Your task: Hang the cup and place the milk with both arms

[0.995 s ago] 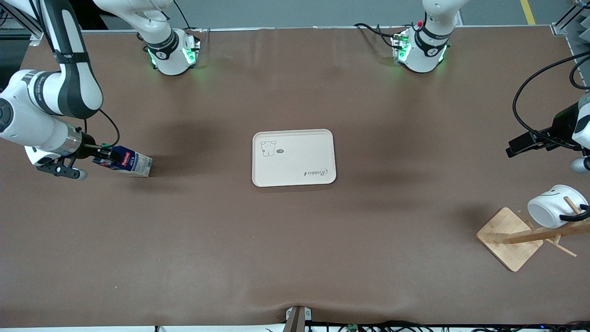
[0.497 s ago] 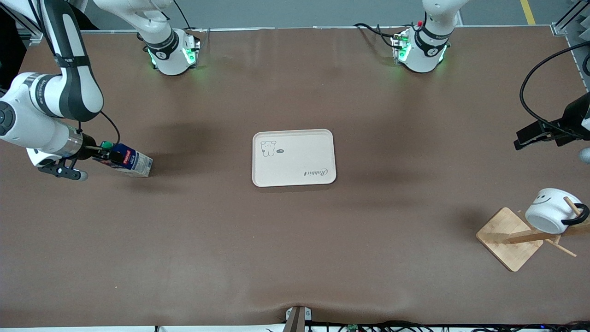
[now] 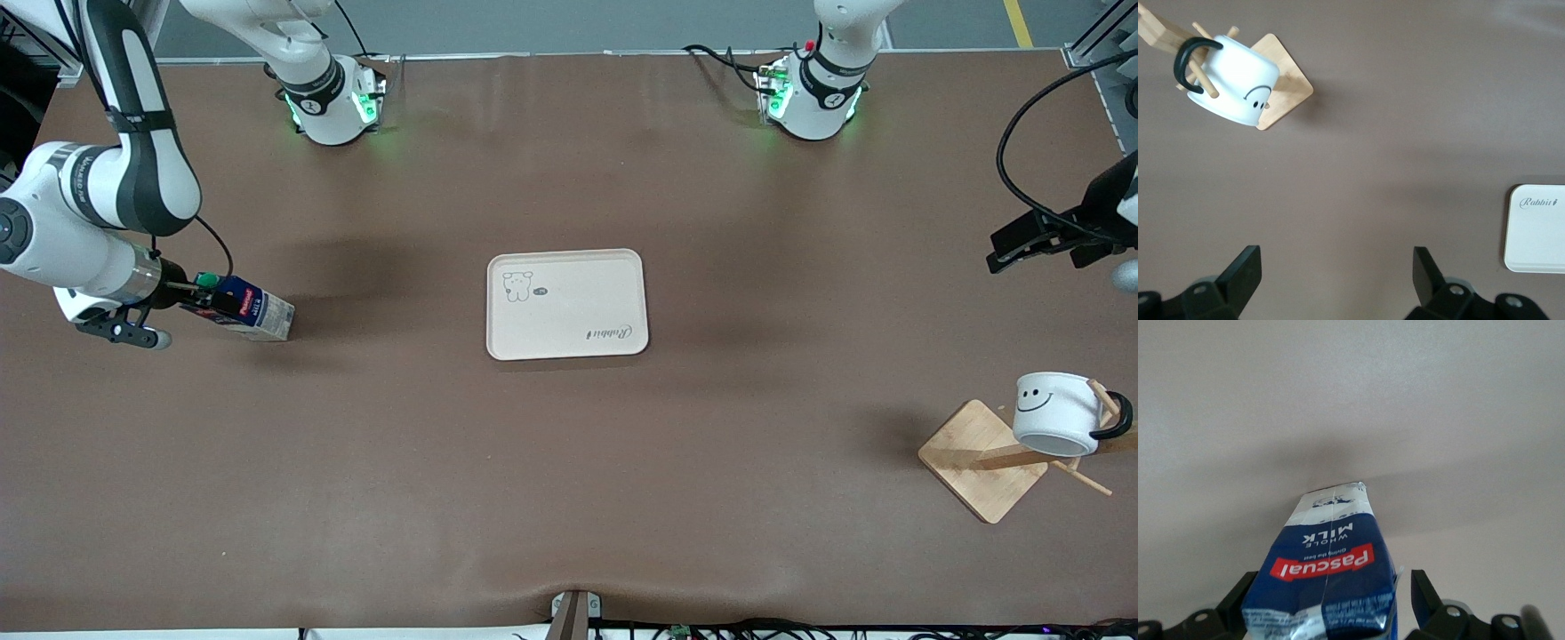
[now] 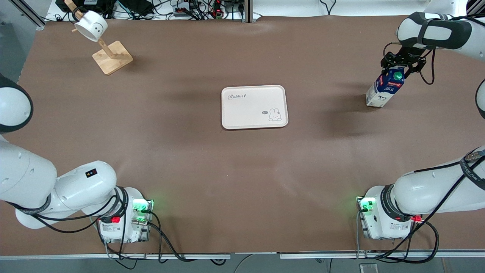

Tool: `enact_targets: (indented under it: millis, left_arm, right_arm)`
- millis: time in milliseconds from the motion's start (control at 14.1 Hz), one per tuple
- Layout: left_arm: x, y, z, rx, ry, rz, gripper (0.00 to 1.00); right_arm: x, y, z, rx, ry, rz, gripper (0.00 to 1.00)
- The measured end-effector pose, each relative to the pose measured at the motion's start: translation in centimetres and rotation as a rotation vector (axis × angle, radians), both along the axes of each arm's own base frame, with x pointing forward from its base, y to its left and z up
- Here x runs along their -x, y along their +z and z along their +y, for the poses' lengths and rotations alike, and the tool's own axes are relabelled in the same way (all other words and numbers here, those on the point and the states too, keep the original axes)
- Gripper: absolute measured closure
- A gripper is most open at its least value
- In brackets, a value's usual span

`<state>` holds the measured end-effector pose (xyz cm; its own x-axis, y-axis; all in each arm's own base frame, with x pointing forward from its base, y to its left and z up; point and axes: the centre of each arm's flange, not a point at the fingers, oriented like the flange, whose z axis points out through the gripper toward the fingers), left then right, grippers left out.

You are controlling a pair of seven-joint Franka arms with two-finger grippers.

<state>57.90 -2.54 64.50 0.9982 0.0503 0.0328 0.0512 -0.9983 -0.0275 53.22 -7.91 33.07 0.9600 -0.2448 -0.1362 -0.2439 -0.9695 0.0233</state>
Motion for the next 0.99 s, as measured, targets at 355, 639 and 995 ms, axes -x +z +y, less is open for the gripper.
enact_targets:
  millis: [355, 639, 995]
  left_arm:
    - [2.5, 1.9, 0.5, -0.05, 0.012, 0.012, 0.0]
    - [4.2, 3.1, 0.1, -0.039, 0.012, -0.001, 0.0]
    - [4.7, 2.8, -0.7, -0.021, 0.001, 0.007, 0.0]
  right_arm:
    - [-2.7, 6.1, -0.2, -0.002, 0.003, -0.01, 0.0]
    - [-5.6, 15.4, 0.3, 0.002, 0.016, -0.031, 0.0]
    - [-8.0, 25.1, 2.0, 0.008, 0.041, -0.009, 0.0]
